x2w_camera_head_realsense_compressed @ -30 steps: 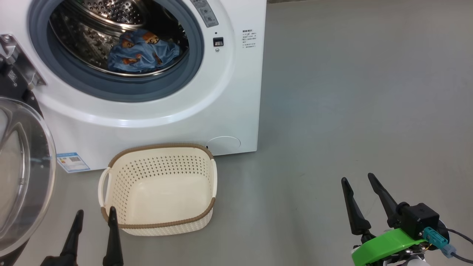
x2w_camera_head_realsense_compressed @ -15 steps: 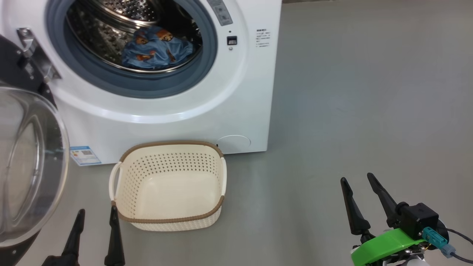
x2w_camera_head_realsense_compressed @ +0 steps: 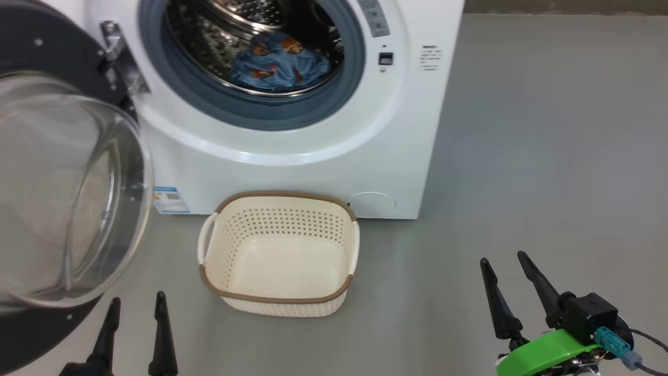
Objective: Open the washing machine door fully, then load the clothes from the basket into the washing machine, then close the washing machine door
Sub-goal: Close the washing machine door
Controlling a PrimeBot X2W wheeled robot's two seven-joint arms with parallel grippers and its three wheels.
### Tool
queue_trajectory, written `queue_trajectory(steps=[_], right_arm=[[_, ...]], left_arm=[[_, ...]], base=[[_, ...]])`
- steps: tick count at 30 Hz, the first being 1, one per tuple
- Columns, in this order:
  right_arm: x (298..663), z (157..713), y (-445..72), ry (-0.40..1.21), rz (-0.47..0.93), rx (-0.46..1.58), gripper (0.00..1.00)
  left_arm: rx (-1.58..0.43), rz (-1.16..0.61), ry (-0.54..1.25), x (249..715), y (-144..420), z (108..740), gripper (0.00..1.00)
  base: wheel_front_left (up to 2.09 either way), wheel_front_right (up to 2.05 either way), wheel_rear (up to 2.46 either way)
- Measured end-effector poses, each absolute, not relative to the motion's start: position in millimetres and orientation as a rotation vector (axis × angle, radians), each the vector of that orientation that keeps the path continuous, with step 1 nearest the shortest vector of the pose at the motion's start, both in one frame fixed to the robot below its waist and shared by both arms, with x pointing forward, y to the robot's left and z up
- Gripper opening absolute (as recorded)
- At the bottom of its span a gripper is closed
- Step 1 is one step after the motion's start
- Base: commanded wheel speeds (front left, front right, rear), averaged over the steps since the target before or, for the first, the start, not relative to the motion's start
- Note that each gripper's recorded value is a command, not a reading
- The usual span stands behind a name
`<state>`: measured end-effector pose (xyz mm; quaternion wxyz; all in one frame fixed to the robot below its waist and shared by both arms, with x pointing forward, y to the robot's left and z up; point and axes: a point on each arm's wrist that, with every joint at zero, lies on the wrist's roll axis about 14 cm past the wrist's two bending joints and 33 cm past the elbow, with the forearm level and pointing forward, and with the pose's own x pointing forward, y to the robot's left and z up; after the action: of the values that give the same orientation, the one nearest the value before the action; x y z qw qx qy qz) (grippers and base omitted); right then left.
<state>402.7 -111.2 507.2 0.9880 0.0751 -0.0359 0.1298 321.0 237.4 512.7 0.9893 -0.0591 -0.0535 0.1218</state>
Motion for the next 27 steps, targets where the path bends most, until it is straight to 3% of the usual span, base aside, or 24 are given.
queue_trajectory(steps=[27], right_arm=[[405.9, 508.4, 17.4, -0.047, 0.620, 0.156, 1.00]], left_arm=[[-0.116, 0.624, -0.116, 208.7, 318.1, 507.6, 1.00]], base=[[0.00, 0.00, 0.00]])
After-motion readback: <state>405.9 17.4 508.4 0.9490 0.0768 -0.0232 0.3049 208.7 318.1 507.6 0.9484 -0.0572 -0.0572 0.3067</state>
